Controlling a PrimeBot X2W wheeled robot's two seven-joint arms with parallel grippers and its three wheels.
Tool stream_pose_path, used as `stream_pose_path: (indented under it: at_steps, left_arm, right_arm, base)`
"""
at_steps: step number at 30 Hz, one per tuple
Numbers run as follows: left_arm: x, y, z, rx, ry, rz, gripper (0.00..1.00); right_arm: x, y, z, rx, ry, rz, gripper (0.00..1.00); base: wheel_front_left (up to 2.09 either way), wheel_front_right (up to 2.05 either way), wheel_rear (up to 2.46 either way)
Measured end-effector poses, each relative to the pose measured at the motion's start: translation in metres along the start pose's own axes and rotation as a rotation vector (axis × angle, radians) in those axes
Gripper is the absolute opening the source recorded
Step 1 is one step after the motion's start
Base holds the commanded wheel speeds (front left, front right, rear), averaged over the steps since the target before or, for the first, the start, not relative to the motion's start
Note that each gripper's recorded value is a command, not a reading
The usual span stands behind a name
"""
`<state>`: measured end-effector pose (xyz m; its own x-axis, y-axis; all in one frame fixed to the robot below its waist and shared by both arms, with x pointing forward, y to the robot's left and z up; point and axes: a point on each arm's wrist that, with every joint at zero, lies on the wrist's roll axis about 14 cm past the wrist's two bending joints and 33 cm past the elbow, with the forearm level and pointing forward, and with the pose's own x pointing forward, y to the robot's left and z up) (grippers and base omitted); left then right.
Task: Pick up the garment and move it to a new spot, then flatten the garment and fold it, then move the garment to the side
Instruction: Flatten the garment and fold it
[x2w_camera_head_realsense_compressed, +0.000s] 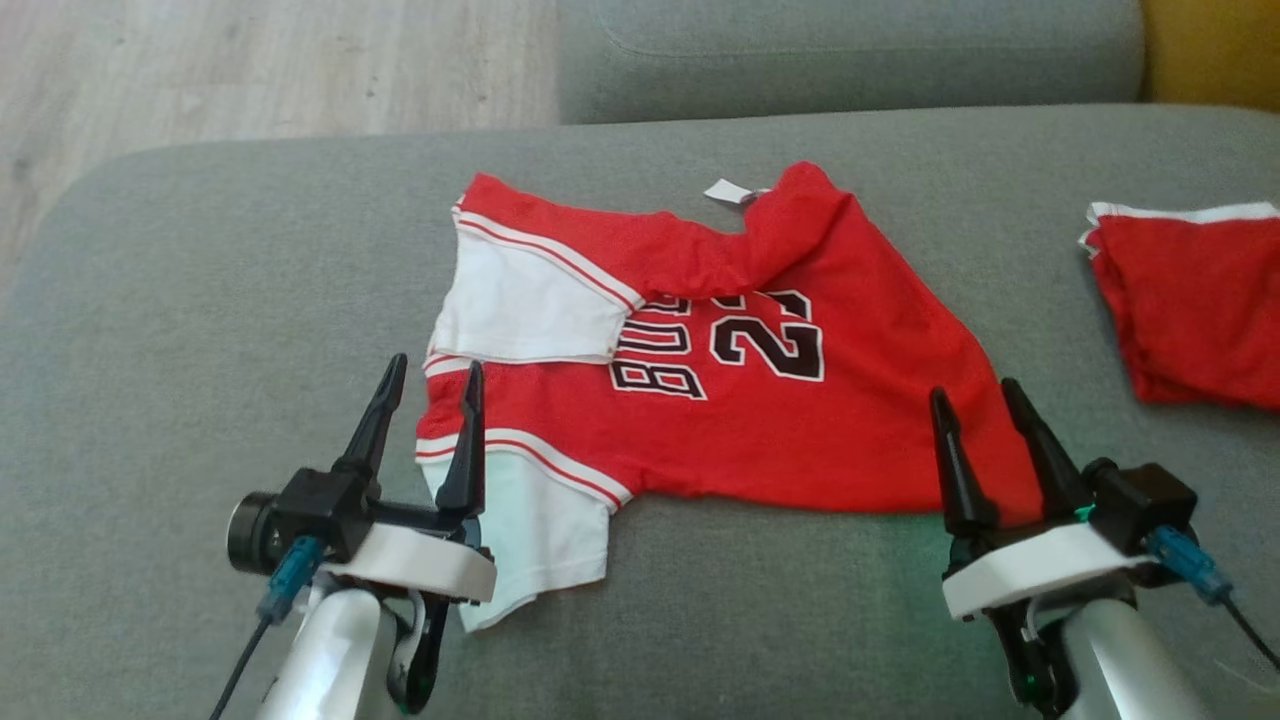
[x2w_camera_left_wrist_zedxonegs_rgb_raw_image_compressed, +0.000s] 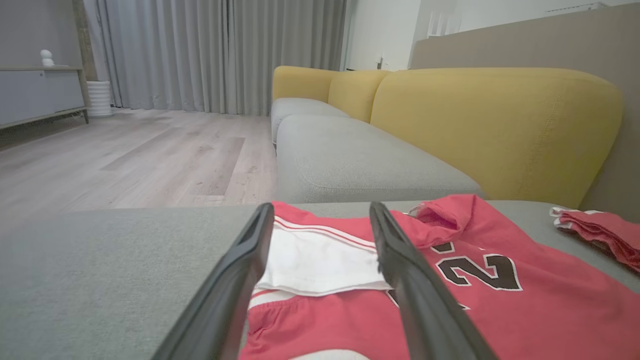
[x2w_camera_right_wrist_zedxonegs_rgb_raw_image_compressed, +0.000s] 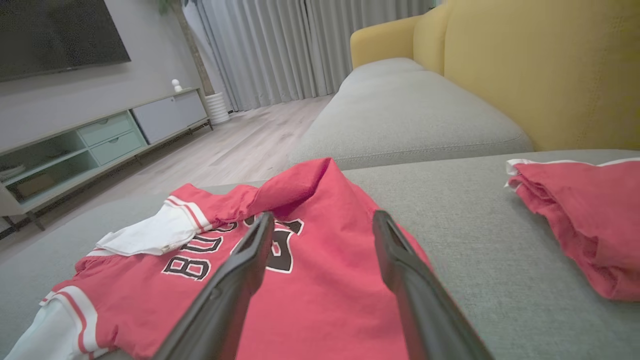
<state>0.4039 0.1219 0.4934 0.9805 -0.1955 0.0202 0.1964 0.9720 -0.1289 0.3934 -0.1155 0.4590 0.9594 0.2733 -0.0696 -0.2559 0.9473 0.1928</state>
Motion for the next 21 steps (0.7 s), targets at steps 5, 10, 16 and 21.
stream_pose_path:
  at_steps: [5, 10, 16, 21]
  left_arm:
    - [0.011, -0.01, -0.016, 0.024, 0.049, -0.054, 1.0]
    - [0.037, -0.036, -0.031, 0.126, 0.128, -0.186, 1.0]
    - [0.058, -0.059, -0.071, 0.276, 0.286, -0.329, 1.0]
    - [0.066, -0.058, -0.104, 0.347, 0.405, -0.369, 1.0]
  right_arm:
    - [0.002, -0.004, 0.01, -0.011, -0.039, -0.024, 1.0]
    - [0.005, -0.011, 0.008, -0.006, -0.038, -0.049, 1.0]
    - [0.009, -0.025, -0.003, 0.007, -0.011, -0.09, 1.0]
    - [0.009, -0.038, -0.008, 0.011, 0.002, -0.128, 1.0]
  base:
    - [0.0, 0.0, 0.0]
    - [0.0, 0.0, 0.0]
    - [0.0, 0.0, 0.0]
    - [0.0, 0.0, 0.0]
